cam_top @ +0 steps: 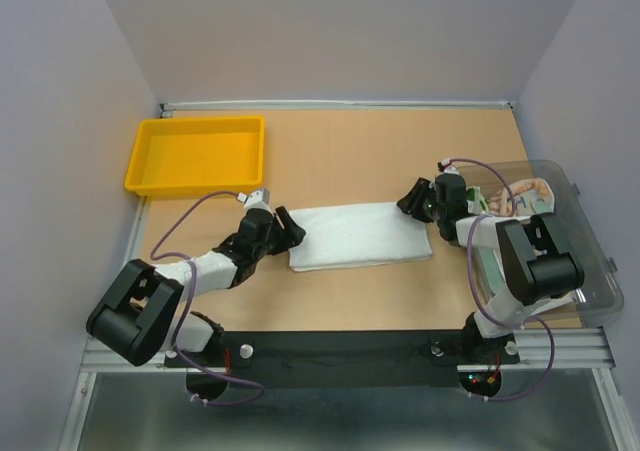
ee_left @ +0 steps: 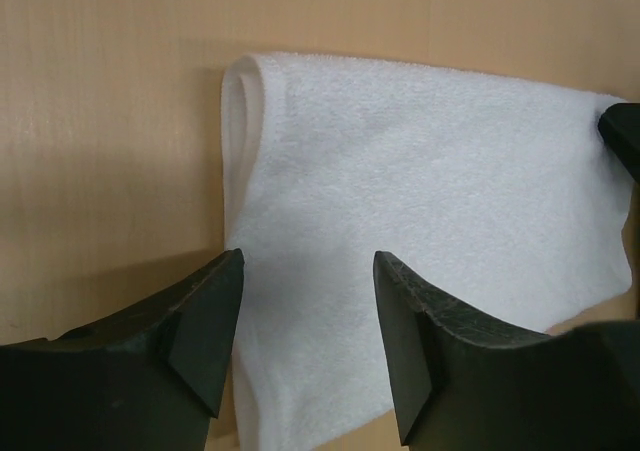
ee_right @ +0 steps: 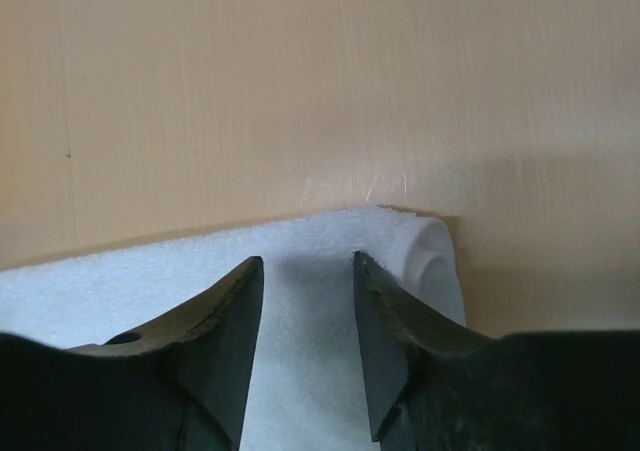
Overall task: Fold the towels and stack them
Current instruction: Smooth out wrinkles on the folded towel, then neatly place the folded towel into the bin
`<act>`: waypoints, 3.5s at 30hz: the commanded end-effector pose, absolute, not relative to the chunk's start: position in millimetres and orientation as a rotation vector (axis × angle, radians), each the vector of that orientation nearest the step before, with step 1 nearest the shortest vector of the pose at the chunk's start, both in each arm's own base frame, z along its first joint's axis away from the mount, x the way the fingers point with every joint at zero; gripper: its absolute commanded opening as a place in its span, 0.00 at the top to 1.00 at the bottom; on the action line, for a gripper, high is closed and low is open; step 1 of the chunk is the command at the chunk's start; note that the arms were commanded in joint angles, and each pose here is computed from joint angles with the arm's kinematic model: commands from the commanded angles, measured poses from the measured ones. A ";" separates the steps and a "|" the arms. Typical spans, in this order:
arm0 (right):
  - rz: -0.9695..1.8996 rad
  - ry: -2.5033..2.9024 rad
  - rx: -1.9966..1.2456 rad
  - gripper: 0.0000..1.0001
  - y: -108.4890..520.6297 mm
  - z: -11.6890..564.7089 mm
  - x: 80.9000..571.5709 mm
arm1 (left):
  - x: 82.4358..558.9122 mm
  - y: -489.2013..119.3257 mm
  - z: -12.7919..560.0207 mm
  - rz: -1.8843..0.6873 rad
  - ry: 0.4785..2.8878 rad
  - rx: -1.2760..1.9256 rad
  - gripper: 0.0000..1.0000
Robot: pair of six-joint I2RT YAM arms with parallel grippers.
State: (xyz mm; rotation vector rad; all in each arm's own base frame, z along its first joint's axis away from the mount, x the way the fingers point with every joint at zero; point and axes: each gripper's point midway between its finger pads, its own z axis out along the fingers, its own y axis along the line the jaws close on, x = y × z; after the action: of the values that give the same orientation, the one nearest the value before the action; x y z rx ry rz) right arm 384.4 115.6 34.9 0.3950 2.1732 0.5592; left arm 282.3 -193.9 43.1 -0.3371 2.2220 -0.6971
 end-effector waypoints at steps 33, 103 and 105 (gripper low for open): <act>0.154 2.198 -1.107 0.30 409.6 50.6 231.9 | 300.7 -47.4 183.0 -0.261 1.989 -0.310 0.01; 0.613 1.978 -0.732 0.99 407.8 111.7 235.4 | 288.1 -217.9 26.5 -1.139 2.236 -0.615 0.46; 0.616 1.976 -0.732 0.99 408.0 112.4 235.2 | 288.8 -217.8 24.7 -1.136 2.231 -0.605 0.56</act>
State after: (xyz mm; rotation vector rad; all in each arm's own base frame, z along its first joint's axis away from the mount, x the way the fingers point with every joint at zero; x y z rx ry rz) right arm 231.3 399.4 84.6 -0.7858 2.0539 0.5344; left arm 291.9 -221.3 33.5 -0.6406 2.2353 -1.1707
